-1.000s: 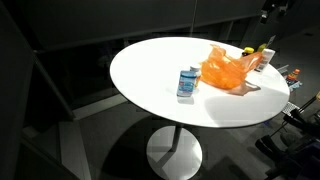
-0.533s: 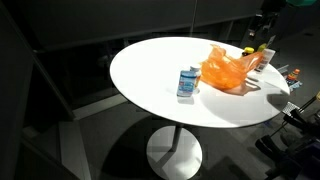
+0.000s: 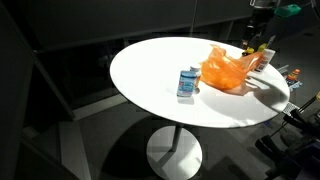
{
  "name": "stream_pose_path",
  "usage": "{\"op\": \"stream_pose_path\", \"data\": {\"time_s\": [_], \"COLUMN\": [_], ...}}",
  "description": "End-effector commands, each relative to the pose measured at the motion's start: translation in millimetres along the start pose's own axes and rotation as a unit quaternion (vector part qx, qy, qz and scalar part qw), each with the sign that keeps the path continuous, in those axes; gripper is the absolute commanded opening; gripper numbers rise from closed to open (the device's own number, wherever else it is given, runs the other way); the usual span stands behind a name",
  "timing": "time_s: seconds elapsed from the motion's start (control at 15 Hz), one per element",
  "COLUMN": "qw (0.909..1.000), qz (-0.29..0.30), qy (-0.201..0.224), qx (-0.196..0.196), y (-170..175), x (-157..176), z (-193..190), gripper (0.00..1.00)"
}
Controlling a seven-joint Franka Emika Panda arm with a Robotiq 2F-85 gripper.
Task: Put the black and yellow container in the orange plastic bag
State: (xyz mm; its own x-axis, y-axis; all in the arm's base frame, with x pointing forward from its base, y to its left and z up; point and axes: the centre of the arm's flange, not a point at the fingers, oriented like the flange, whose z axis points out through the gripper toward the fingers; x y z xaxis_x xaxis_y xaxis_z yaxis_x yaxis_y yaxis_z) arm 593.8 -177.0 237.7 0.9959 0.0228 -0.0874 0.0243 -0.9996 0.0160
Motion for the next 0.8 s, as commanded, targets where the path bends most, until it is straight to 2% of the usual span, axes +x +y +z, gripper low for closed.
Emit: {"op": "stream_pose_path", "data": {"time_s": [0.0, 0.53, 0.73], "qw": [0.9997, 0.9999, 0.9998], "qz": [0.001, 0.002, 0.007], "qy": [-0.005, -0.003, 0.010], "qx": [-0.023, -0.010, -0.016], "y": [2.2, -10.6, -29.3], "x": [13.1, 22.0, 17.3], "z": [-0.1, 7.0, -16.6], "gripper": [0.88, 0.21, 0.19]}}
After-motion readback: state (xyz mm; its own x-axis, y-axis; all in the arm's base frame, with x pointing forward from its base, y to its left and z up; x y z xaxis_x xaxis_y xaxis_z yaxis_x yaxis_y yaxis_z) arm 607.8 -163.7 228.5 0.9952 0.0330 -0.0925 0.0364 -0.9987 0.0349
